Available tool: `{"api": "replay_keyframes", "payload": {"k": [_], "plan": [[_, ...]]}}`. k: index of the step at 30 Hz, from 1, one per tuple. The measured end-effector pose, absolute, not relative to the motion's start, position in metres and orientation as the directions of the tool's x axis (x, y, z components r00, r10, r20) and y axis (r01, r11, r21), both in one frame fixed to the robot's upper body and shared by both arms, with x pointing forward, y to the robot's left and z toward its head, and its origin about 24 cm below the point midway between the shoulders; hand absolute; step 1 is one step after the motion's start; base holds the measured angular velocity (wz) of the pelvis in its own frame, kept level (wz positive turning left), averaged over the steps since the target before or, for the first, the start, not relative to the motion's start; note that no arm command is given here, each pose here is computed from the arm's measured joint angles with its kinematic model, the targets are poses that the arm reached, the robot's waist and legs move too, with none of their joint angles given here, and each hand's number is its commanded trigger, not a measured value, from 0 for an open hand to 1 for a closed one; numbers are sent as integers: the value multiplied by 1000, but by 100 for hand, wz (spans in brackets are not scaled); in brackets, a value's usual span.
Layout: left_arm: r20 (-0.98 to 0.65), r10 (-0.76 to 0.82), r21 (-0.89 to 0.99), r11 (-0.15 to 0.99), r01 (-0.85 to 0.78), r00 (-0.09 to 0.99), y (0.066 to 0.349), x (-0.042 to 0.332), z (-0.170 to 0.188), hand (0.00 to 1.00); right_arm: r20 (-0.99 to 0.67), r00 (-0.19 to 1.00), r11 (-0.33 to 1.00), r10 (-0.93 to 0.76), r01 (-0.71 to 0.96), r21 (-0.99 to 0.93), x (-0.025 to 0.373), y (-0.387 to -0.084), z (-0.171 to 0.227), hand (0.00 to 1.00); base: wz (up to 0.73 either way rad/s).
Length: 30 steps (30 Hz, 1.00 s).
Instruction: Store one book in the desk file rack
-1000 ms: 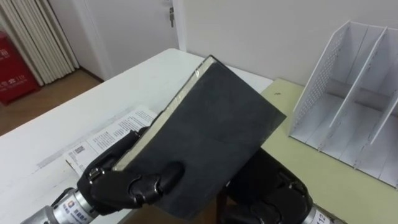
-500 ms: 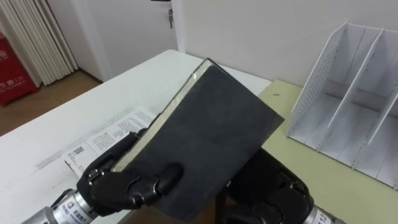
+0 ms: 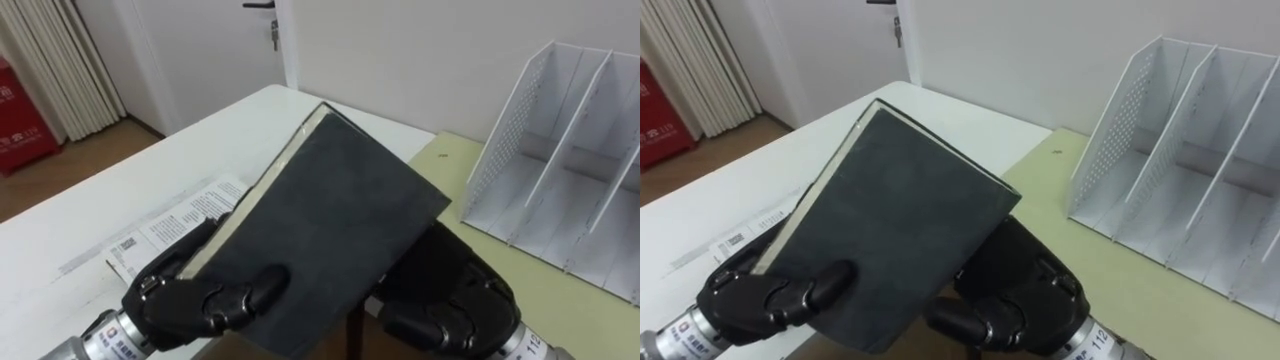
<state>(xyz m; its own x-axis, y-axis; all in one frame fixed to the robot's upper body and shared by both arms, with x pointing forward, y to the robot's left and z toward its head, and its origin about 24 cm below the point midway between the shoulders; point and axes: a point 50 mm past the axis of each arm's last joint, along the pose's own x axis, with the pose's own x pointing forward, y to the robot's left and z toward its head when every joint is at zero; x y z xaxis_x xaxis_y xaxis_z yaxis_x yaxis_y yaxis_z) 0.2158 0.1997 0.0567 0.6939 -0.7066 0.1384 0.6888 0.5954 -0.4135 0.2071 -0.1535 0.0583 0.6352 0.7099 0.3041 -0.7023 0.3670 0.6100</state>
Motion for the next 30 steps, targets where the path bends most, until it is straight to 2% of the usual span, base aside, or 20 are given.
{"api": "replay_keyframes", "payload": {"k": [8, 16, 29, 30], "plan": [[107, -719, -399, 602, 692, 687, 204, 216, 58, 100, 296, 638, 381, 711, -703, 600, 208, -155, 59, 100, 0], [123, -767, -368, 554, 747, 629, 198, 213, 62, 100, 302, 636, 385, 710, -710, 590, 209, -155, 60, 100, 0], [116, -770, -368, 553, 747, 628, 198, 213, 61, 100, 291, 641, 403, 710, -709, 578, 211, -157, 61, 100, 0], [112, -769, -370, 556, 744, 630, 199, 213, 60, 31, 284, 642, 420, 712, -714, 560, 212, -158, 63, 100, 0]]}}
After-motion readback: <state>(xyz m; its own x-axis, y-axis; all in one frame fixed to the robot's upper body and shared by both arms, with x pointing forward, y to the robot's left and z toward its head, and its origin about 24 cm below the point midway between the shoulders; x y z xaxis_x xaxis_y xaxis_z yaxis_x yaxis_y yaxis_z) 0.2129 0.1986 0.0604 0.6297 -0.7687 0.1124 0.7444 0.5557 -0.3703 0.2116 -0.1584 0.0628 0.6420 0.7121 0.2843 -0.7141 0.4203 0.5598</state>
